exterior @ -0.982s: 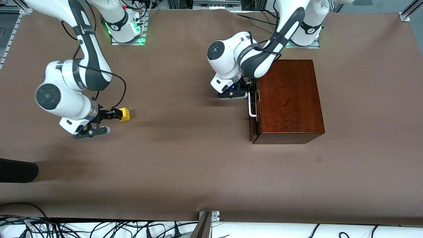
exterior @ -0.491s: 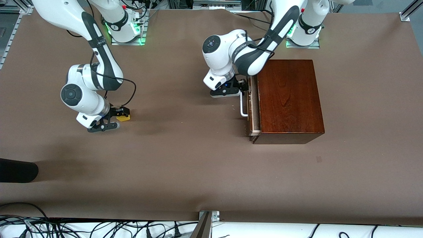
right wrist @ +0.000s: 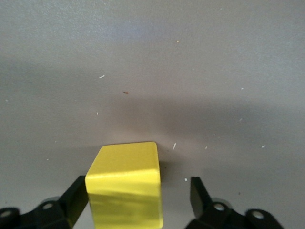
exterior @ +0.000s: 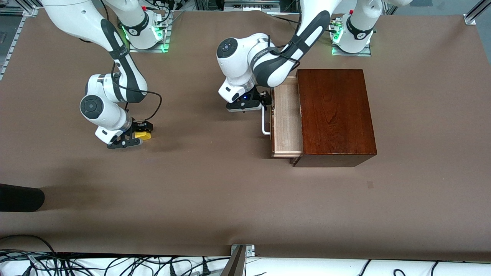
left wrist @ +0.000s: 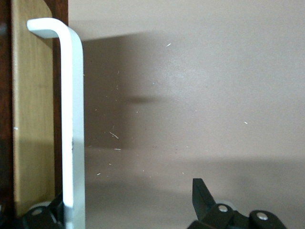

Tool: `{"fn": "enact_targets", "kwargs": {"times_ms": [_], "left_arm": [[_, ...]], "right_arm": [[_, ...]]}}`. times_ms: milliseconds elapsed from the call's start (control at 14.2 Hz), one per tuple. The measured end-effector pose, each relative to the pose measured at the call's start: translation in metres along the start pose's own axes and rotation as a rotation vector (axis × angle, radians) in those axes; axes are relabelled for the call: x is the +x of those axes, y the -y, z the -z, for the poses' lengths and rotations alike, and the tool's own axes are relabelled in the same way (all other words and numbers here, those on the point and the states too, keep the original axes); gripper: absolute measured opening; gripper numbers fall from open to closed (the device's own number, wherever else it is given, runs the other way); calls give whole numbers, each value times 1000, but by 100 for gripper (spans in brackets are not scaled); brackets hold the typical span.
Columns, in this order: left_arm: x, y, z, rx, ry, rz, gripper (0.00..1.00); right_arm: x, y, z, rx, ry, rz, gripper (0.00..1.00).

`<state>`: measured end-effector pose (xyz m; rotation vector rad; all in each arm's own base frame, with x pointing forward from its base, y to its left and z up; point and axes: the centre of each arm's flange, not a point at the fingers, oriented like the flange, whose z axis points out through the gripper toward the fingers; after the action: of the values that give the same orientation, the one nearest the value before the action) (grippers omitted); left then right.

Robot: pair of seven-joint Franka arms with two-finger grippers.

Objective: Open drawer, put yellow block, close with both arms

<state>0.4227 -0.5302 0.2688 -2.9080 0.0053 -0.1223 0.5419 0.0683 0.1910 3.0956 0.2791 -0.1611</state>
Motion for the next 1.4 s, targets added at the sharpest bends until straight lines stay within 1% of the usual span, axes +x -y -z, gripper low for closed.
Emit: {"fn": "enact_targets", "kwargs": {"times_ms": [70,211,351,421,561,702,842,982,1123,1263,1404], "left_arm": [[0,-2,2,-5,-3,1,100],[0,-4,4,5,2,1,100],[2,-6,8,27,13,0,100],[2,-6,13,50,23,-7,100],[4,-7,34,84,35,-49,100],[8,-5,57,111,43,-86,100],[12,-1,74,123,46,-96,100],[18,10,102,111,51,-88,100],[26,37,135,105,83,-107,100],[56,85,165,61,122,-88,100],[103,156,181,4,158,-43,100]], "right_arm": [[0,0,-2,-1,1,0,76],[0,0,-3,-1,2,0,56],[7,2,5,-1,-17,6,56],[14,3,16,1,-24,8,56],[32,6,53,11,-2,15,56],[51,10,103,22,20,24,56],[63,13,147,27,24,41,56],[72,20,182,32,11,95,56],[76,35,210,40,25,164,56],[75,62,224,53,45,246,56],[73,99,231,65,35,329,56]]}}
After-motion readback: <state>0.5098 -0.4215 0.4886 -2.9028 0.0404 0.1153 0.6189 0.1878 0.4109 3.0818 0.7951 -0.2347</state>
